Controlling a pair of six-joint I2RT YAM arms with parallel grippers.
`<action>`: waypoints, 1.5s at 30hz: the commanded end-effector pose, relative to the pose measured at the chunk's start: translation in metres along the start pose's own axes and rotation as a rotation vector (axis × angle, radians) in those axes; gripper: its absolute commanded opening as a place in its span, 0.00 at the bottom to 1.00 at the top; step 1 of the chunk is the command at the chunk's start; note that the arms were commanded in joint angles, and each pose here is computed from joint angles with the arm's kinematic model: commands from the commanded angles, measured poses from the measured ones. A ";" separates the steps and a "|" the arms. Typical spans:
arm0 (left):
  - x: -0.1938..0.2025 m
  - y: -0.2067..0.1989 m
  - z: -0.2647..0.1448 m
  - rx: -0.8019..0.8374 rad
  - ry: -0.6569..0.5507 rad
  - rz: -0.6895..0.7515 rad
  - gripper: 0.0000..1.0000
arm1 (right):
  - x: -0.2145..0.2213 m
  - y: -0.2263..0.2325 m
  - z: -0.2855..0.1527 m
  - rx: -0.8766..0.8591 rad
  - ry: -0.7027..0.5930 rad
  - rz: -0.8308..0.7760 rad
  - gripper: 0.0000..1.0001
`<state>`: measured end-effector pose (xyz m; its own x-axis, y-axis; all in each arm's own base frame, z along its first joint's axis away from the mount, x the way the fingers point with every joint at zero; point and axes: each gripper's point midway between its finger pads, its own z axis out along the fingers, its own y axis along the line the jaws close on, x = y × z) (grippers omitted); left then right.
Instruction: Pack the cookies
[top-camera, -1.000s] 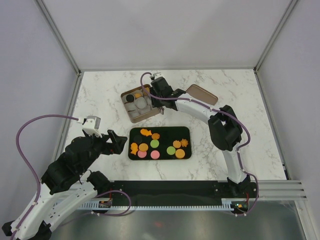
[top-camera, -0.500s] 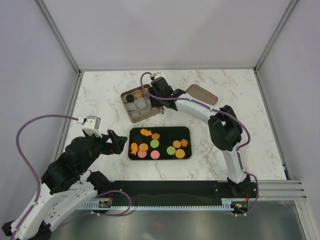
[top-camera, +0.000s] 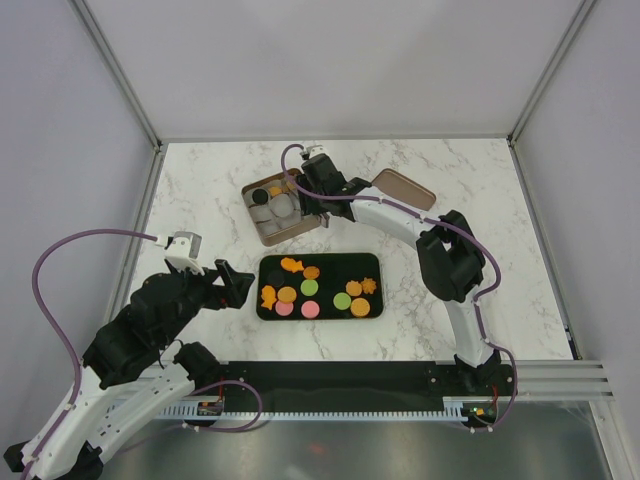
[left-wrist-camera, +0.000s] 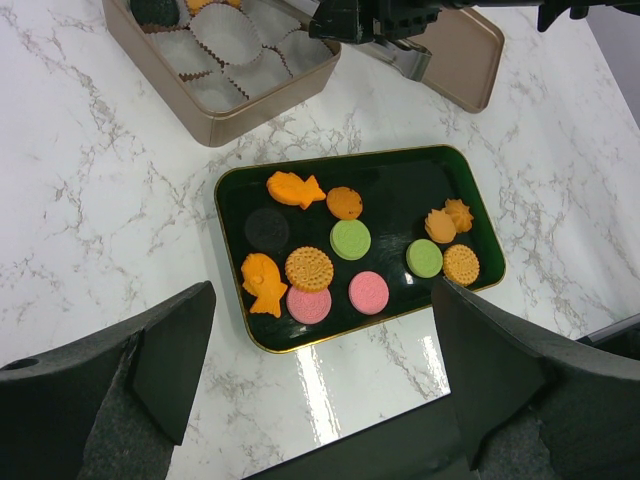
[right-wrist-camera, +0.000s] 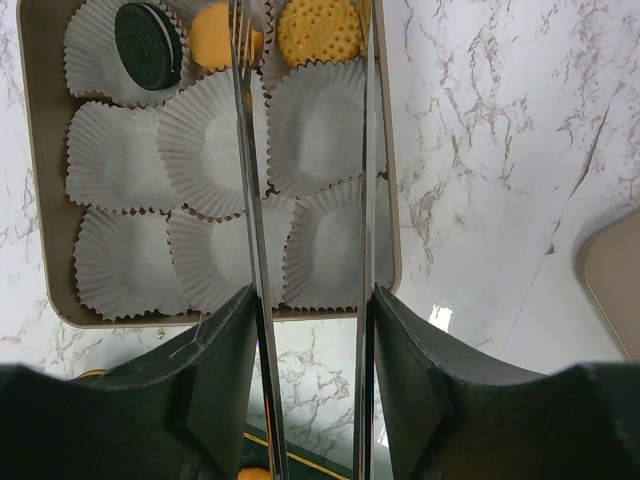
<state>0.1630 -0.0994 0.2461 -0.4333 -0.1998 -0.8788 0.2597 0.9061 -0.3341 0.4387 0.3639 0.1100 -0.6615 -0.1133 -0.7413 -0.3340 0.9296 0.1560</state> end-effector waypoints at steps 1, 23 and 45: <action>-0.007 -0.002 0.003 -0.003 -0.028 -0.023 0.97 | -0.037 0.004 -0.025 -0.015 -0.092 0.036 0.55; -0.007 0.002 0.006 -0.032 -0.025 -0.027 0.97 | -0.022 -0.001 -0.199 -0.227 -0.172 0.061 0.52; 0.000 0.002 0.017 -0.065 0.027 -0.013 0.97 | 0.151 -0.051 -0.262 -0.282 0.071 0.055 0.51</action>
<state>0.1715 -0.1011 0.2351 -0.4679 -0.1695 -0.8674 0.2222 0.9274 -0.3010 0.1821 0.1969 0.1542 -0.7327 -0.1014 -0.6730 -0.4302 0.8352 0.3425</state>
